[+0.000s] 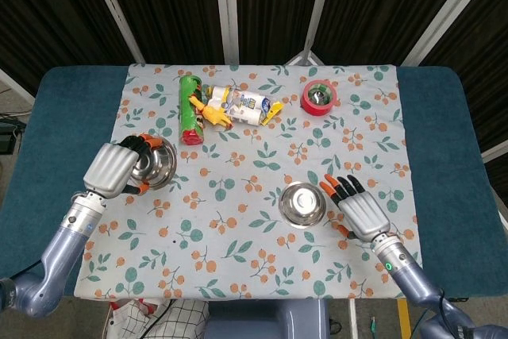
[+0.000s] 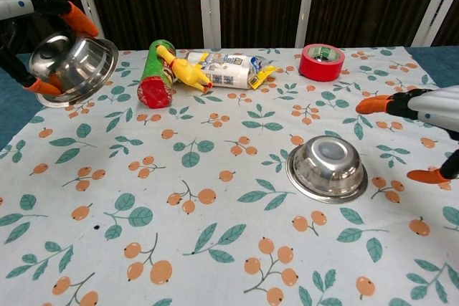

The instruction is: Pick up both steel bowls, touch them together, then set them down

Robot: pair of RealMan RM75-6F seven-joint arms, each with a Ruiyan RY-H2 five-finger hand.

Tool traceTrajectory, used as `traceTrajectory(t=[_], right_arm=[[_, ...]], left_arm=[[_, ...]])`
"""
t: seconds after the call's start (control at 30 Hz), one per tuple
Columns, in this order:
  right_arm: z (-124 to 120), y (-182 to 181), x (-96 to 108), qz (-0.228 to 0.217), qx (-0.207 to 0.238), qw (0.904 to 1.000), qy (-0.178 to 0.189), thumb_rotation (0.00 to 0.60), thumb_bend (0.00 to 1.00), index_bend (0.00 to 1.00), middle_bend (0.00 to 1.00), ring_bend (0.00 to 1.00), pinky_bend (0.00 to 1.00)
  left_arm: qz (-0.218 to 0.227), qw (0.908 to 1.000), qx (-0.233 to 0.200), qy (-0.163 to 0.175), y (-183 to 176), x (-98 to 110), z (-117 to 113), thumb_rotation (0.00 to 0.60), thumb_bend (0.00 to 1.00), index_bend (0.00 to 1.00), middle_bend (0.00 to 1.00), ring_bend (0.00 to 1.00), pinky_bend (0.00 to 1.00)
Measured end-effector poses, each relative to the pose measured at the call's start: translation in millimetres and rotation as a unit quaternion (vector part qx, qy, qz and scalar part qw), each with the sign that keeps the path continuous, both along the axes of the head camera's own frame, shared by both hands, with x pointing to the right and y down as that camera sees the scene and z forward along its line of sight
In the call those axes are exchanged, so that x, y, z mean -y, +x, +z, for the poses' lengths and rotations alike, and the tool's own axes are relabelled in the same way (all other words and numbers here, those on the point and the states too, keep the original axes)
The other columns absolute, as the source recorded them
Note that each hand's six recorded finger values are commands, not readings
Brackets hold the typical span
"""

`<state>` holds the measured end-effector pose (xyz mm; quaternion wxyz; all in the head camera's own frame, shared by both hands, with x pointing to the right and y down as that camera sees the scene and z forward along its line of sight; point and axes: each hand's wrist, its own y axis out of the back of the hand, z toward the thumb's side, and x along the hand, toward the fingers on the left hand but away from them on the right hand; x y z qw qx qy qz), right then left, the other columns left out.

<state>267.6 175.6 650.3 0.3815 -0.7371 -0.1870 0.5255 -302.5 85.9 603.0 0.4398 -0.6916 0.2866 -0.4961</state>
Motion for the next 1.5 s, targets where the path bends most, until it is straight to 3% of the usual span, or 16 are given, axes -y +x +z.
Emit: traceTrajectory(t=[0.37,1.03,1.33,1.43,1.5], right_arm=[[13,-43,1,-0.016,-0.003,0.9997,-0.016,0.6,0.3,0.0,0.0,0.0,0.01],[35,-74,3,-0.035,-0.015,0.9985,-0.038,0.6,0.3,0.0,0.0,0.0,0.03],[48,-74,6,-0.044,-0.042,0.9969,-0.049,0.6,0.3,0.0,0.0,0.0,0.11],[46,-70,7,-0.042,-0.046,0.9969,-0.047,0.6,0.3,0.0,0.0,0.0,0.22],[45,-69,7,-0.042,-0.047,0.9969,-0.048,0.6,0.3,0.0,0.03,0.07,0.36]], left_arm=[[-0.01,0.9999,0.004,0.003,-7,7,0,0.6,0.32,0.41,0.58,0.42,0.61],[-0.014,0.9998,0.012,0.006,-14,6,0,0.6,0.32,0.41,0.58,0.42,0.61],[-0.012,0.9997,0.018,0.009,-17,4,-1,0.6,0.32,0.41,0.58,0.42,0.61],[-0.011,0.9997,0.019,0.01,-17,3,-1,0.6,0.32,0.41,0.58,0.42,0.61],[-0.011,0.9997,0.02,0.009,-16,3,-1,0.6,0.32,0.41,0.58,0.42,0.61]])
